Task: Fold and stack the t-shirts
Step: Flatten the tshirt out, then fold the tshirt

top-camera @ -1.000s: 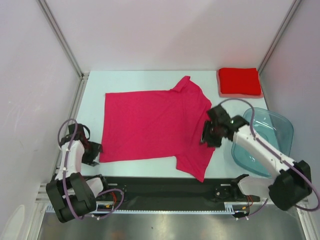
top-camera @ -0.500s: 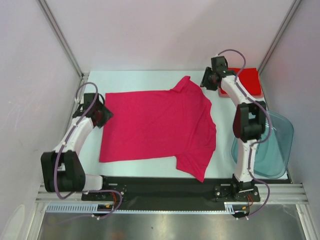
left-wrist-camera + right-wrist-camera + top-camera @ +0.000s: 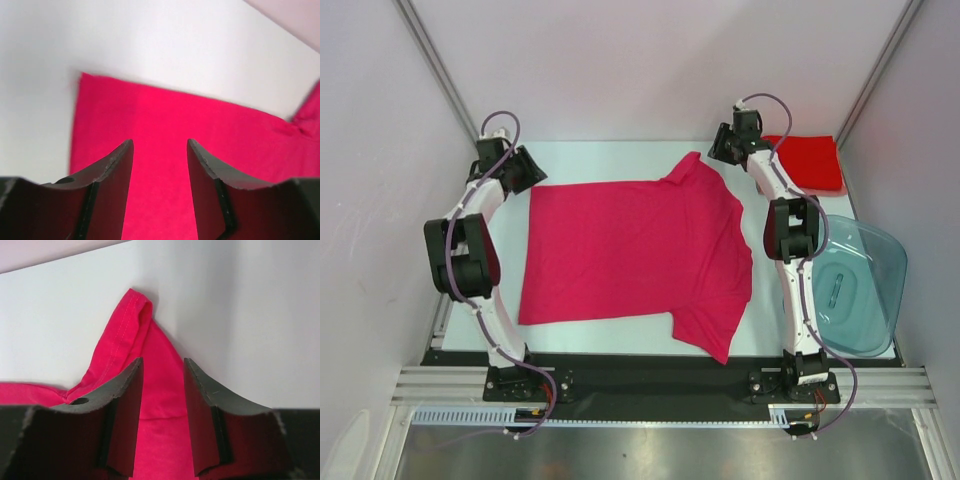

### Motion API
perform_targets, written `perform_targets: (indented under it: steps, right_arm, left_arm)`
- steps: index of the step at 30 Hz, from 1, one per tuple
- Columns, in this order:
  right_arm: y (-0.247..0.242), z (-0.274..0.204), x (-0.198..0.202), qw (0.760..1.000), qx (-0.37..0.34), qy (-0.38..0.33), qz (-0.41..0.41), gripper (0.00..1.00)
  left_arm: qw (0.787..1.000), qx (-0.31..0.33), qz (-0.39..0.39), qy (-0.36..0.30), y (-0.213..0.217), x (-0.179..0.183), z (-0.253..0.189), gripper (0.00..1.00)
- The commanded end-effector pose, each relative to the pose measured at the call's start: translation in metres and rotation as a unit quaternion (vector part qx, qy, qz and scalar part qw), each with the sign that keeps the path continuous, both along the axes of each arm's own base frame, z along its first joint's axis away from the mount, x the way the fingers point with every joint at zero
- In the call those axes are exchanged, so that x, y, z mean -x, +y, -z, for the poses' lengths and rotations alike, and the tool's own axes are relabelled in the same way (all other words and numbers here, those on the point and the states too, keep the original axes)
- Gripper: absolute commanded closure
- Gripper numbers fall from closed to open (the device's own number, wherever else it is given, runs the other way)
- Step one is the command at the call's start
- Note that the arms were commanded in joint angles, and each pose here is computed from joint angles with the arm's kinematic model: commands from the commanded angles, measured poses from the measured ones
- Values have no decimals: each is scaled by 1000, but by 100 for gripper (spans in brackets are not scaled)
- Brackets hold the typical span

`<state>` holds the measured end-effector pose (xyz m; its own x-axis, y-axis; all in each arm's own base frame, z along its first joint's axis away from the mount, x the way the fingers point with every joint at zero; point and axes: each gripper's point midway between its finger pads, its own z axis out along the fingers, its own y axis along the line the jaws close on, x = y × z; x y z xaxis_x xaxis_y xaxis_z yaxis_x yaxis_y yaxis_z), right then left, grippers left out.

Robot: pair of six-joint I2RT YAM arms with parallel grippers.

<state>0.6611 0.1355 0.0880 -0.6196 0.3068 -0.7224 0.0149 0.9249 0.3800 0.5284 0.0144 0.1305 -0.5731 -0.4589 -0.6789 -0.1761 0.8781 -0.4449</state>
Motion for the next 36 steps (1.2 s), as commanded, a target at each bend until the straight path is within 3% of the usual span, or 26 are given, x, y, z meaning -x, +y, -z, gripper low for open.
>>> perform_targets:
  steps: [1, 9, 17, 26, 36]
  right_arm:
    - [3, -4, -18, 999, -7, -45, -23, 58]
    - [8, 25, -18, 999, -19, -28, -30, 59]
    - [19, 19, -31, 995, -92, -44, -2, 54]
    - [15, 41, -22, 996, -78, -15, -31, 53]
    - [17, 53, -8, 995, -64, 5, -72, 60]
  left_arm:
    - [998, -28, 42, -26, 14, -21, -16, 47]
    - [995, -67, 44, 51, 35, -39, 29, 44]
    - [994, -73, 4, 87, 51, -38, 54, 45]
    - [992, -59, 10, 107, 57, -42, 74, 41]
    - [993, -56, 15, 107, 64, -58, 86, 42]
